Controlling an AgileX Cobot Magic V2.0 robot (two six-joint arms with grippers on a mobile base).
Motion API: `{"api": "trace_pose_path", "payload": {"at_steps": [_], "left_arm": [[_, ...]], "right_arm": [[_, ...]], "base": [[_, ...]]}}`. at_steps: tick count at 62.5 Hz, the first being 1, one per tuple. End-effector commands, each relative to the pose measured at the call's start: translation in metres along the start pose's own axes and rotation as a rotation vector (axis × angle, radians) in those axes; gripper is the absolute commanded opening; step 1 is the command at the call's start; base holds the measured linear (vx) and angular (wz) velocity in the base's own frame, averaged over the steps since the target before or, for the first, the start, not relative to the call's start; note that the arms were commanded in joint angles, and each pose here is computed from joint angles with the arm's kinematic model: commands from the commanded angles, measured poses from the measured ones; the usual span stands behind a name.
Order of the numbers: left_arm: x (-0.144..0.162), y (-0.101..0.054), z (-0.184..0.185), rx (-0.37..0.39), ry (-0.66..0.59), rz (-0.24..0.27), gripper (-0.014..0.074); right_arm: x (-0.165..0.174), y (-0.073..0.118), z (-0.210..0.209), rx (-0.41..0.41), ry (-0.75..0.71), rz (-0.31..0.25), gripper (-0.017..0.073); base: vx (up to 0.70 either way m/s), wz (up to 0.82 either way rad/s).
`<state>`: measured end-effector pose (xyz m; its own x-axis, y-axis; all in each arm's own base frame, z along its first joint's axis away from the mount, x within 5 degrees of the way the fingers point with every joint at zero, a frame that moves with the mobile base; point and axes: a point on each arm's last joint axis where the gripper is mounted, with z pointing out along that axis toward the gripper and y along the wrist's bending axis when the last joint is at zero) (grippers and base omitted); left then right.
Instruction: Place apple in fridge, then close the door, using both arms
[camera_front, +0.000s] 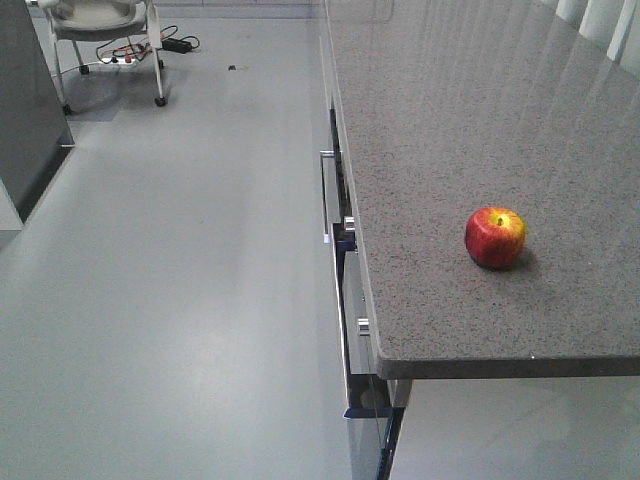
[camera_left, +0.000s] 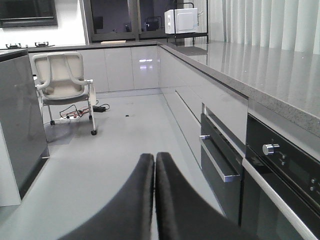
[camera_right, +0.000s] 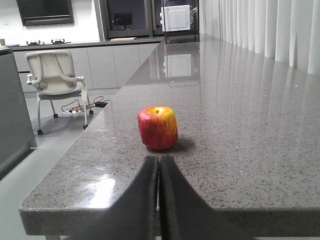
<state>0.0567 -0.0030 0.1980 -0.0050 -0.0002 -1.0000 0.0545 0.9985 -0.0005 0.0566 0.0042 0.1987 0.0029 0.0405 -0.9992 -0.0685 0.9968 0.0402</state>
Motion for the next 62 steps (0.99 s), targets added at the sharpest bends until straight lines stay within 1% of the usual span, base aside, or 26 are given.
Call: {"api": "trace_pose_path", "payload": {"at_steps": [1,34,44,51,58,62], "left_arm": [[0.0,0.0,-0.001,0.004,-0.065,-0.009,-0.0006],[0.0,0.0,-0.001,0.004,-0.065,-0.009,-0.0006],[0.0,0.0,-0.001,0.004,-0.065,-0.009,-0.0006],[0.0,0.0,-0.001,0.004,-0.065,-0.009,-0.0006],[0.0,0.0,-0.001,0.004,-0.065,-0.009,-0.0006],[0.0,0.0,-0.001,0.004,-0.065,-0.009,-0.0006]], "right_arm": [[-0.003,-0.001,-0.001,0.005,-0.081,-0.008,-0.0003],[-0.003,-0.001,-0.001,0.005,-0.081,-0.008,-0.0003],[-0.01,-0.001,-0.002,0.01,-0.147,-0.016,-0.0003],[-0.028,0.0,-0.004,0.006,-0.17,-0.015,-0.0003],[-0.06,0.002,-0.007,-0.004,-0.154,-0.017,-0.0003],[-0.079,0.004,-0.006,-0.007,-0.117,-0.051,-0.0003]], "base": [[0.0,0.0],[0.0,0.0],[0.0,0.0],[0.0,0.0],[0.0,0.0],[0.0,0.0]]}}
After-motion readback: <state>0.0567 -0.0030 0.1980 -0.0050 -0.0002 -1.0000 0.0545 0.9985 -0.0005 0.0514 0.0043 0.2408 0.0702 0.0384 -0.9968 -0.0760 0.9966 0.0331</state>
